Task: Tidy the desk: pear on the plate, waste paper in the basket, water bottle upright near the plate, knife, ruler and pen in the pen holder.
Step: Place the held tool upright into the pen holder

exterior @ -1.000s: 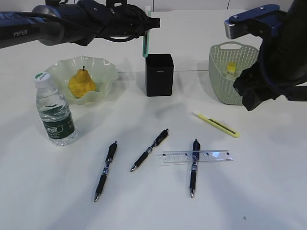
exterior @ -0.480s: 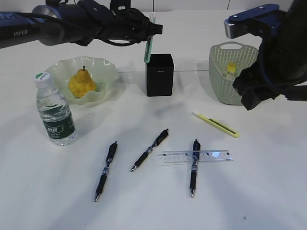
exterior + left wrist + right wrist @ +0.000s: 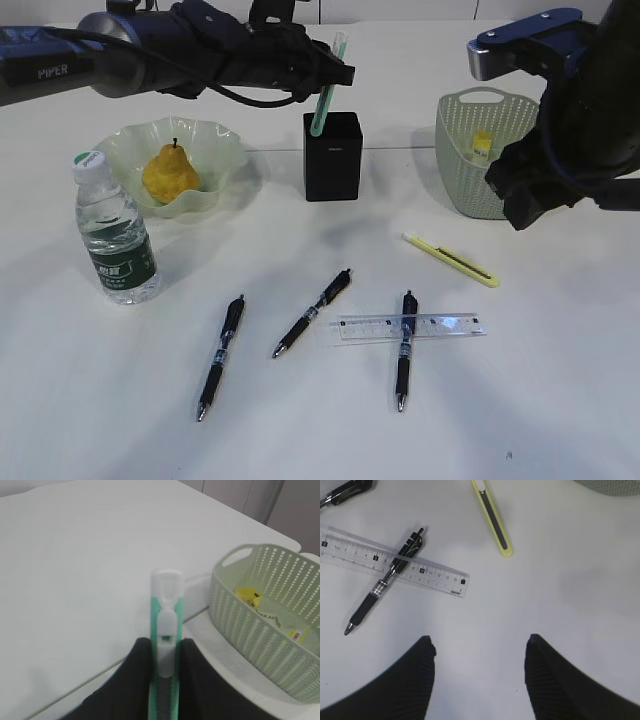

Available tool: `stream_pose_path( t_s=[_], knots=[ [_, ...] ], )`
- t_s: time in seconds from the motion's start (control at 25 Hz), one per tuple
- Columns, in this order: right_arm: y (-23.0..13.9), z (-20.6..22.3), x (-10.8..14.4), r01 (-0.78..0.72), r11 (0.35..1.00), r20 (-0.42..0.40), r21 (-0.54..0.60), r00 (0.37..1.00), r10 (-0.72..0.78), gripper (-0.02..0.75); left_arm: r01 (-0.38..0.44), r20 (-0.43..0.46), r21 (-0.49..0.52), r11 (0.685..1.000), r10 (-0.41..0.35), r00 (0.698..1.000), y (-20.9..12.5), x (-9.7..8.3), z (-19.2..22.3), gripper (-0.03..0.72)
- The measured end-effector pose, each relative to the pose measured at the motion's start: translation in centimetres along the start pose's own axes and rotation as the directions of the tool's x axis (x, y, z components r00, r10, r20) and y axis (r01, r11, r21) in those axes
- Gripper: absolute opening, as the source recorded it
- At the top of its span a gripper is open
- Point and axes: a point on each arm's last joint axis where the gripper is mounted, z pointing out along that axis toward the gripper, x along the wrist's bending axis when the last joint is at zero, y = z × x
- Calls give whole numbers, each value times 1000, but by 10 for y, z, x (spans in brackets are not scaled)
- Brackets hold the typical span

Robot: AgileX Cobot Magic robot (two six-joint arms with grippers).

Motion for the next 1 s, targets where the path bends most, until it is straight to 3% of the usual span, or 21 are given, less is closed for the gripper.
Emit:
stream_pose_path(
  t_s=[0.16,0.36,0.52,0.64,1.0],
  knots=[
    [0,0,0,0,1000,0,0,1000,0,428,-44,12,12,999,43,999,-1,4,-1,97],
    [0,0,0,0,1000,0,0,1000,0,428,-55,68,27,998,53,996,-2,20,-5,97],
    [0,0,0,0,1000,0,0,1000,0,428,-67,153,-45,997,73,986,4,41,-14,97],
    [0,0,0,0,1000,0,0,1000,0,428,-86,164,-104,991,102,981,9,51,-18,97],
    [0,0,0,0,1000,0,0,1000,0,428,-174,200,-179,968,209,957,13,48,-20,97]
  ],
)
